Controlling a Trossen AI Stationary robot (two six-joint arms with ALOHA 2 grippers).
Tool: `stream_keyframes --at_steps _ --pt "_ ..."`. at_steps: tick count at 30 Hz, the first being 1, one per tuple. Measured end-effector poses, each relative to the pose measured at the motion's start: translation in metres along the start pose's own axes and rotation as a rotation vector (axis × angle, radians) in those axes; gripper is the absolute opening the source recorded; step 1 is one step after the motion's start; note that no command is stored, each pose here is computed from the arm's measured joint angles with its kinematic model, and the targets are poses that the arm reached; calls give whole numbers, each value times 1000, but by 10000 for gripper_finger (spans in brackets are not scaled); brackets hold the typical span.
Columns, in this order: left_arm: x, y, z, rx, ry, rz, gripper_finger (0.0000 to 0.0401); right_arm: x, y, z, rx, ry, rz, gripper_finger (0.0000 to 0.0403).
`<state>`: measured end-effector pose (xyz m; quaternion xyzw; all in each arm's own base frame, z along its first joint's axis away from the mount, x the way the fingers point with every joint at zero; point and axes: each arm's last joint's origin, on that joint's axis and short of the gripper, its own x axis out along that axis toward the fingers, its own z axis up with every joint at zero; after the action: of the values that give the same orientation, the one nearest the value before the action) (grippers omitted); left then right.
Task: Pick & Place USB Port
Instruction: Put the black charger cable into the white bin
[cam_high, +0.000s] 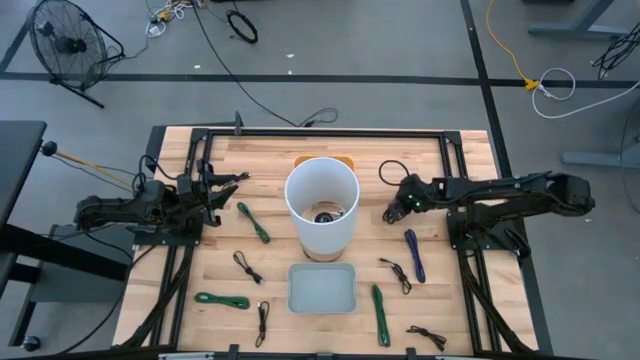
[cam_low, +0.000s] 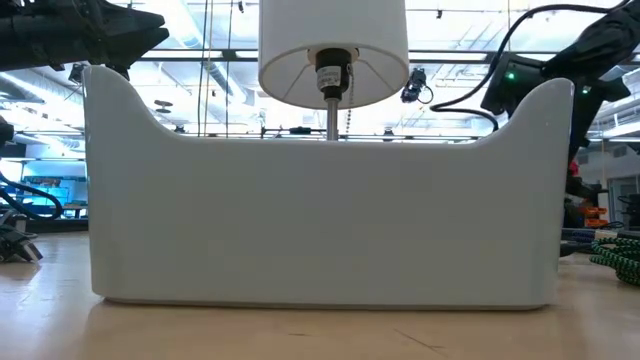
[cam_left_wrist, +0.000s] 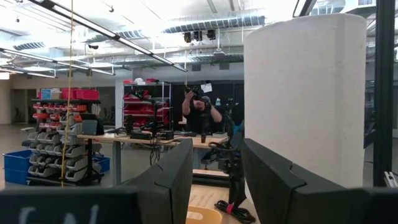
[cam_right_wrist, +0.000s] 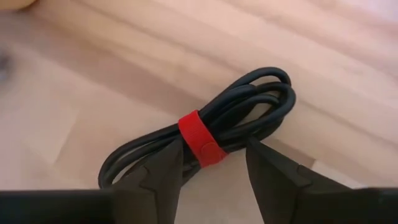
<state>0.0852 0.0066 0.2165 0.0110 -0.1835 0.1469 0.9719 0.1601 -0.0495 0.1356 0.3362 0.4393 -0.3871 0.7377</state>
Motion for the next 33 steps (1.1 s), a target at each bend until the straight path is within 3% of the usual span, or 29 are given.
stream_keyframes --at_steps 6,13,15,24,29,33 --pt "0 0 0 0 0 1 144 3 -4 4 -40 -7 -30 153" --pt "0 0 0 0 0 0 144 10 -4 5 -108 35 -19 23" --pt "0 0 0 0 0 0 144 8 -4 6 -125 27 -11 13" --pt "0 0 0 0 0 1 144 -11 -6 12 -143 46 -26 139" --pt "0 0 0 0 0 0 144 -11 -12 8 -113 64 -113 188" --pt "0 0 0 0 0 0 144 -11 -12 12 -106 -7 -152 213"
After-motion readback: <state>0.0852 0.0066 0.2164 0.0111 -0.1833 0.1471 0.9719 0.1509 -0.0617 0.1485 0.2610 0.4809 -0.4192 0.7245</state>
